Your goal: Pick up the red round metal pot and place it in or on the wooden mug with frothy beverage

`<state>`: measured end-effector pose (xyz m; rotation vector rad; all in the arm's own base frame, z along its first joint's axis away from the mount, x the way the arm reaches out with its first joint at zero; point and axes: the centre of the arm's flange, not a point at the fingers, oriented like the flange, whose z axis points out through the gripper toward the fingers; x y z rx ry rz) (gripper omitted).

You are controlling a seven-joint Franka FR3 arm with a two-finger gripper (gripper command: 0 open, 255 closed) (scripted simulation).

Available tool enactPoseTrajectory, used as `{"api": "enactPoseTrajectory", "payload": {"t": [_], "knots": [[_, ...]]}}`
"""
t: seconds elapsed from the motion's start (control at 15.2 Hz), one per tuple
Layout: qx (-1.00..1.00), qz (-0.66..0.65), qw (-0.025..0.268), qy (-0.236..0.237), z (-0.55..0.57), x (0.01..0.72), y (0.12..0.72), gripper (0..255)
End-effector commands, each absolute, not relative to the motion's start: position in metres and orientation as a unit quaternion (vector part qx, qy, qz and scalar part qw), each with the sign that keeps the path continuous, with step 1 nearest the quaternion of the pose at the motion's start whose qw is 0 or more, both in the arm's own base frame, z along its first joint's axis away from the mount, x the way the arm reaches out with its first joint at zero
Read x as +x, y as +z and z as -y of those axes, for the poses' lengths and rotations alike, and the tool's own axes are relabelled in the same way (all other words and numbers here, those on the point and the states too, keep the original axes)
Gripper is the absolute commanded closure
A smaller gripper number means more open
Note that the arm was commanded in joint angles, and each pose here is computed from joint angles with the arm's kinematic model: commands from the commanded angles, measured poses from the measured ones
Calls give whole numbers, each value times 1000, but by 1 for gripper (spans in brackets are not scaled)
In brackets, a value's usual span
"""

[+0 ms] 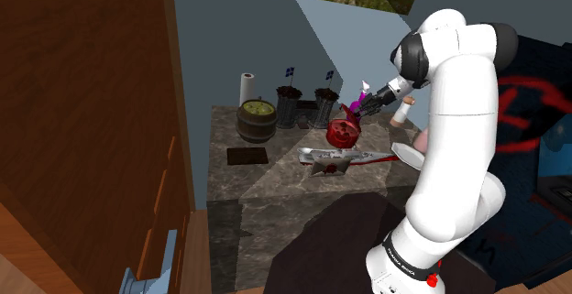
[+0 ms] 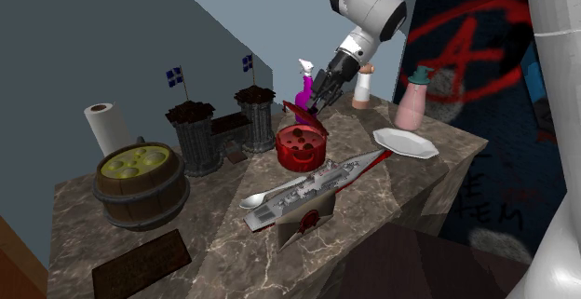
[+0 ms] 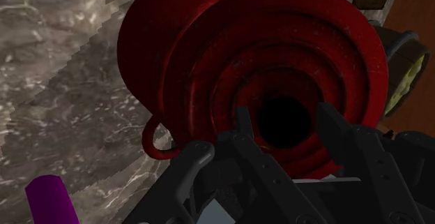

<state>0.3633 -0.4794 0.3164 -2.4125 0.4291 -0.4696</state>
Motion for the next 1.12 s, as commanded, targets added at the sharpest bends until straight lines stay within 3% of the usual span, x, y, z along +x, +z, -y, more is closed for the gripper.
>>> {"api": "enactPoseTrajectory", "payload": {"t": [0.0,1.06], "knots": [[-917,-163,318,-179,479,363,325,255],[-917,-163,318,-179,479,363,409,255]]}}
